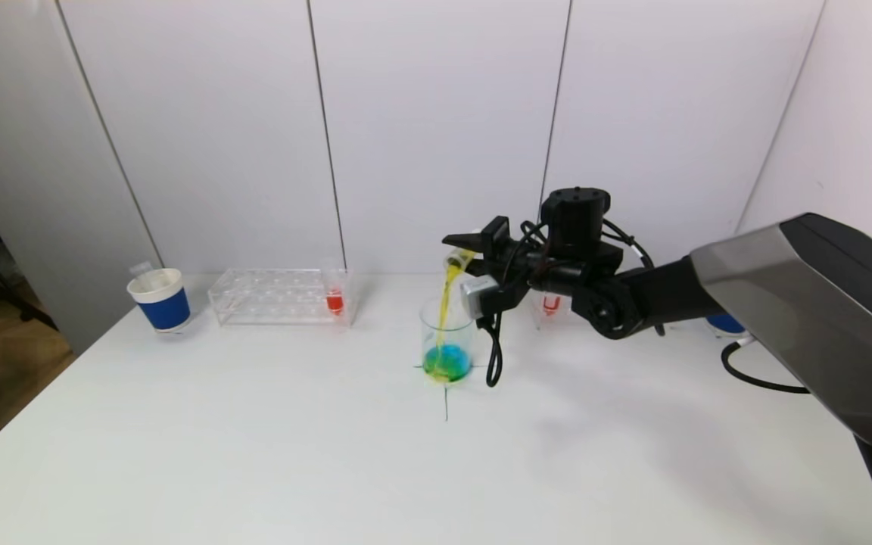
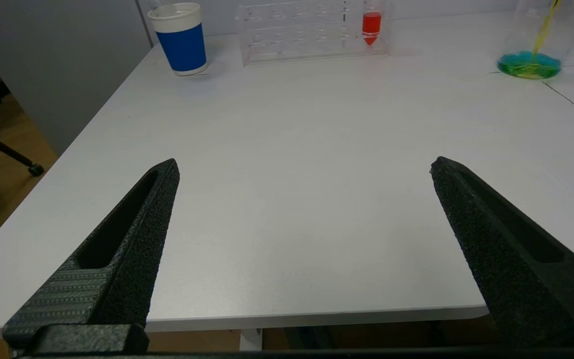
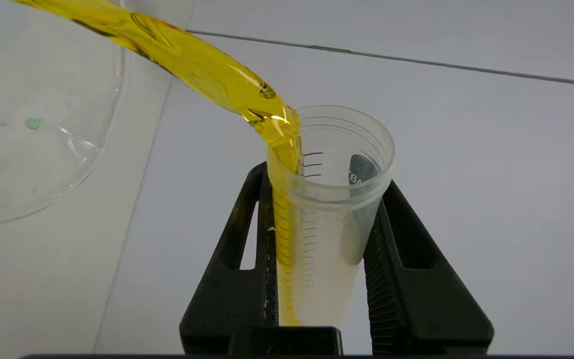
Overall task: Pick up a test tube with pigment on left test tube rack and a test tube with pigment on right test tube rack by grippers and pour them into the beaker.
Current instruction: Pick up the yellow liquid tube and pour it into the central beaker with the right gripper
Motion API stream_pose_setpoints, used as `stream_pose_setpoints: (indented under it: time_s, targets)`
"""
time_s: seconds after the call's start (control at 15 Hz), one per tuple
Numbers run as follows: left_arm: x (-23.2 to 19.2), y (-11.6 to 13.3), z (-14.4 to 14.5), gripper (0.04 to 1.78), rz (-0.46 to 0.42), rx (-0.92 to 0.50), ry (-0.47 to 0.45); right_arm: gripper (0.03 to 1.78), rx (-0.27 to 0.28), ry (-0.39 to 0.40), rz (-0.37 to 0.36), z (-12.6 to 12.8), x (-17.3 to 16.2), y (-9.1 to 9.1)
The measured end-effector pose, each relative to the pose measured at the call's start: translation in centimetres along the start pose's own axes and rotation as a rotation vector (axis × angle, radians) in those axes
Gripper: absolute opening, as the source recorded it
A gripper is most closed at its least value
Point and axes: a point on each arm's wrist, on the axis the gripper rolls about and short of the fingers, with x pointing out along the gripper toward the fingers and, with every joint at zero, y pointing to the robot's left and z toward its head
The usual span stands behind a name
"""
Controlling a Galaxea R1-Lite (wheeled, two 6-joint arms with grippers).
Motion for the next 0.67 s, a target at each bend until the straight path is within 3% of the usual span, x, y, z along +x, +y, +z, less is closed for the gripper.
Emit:
stream_pose_setpoints:
  time_s: [0.33, 0.67]
  targets:
    - [0.0, 0.0, 0.0, 1.76, 0.0, 0.0, 0.0, 0.55, -0.101, 0.004, -0.012, -0.11, 0.02, -0.36]
    - [0.0, 0.0, 0.0, 1.76, 0.0, 0.0, 0.0, 0.55, -0.239, 0.008, -0.03, -0.15, -0.07, -1.04]
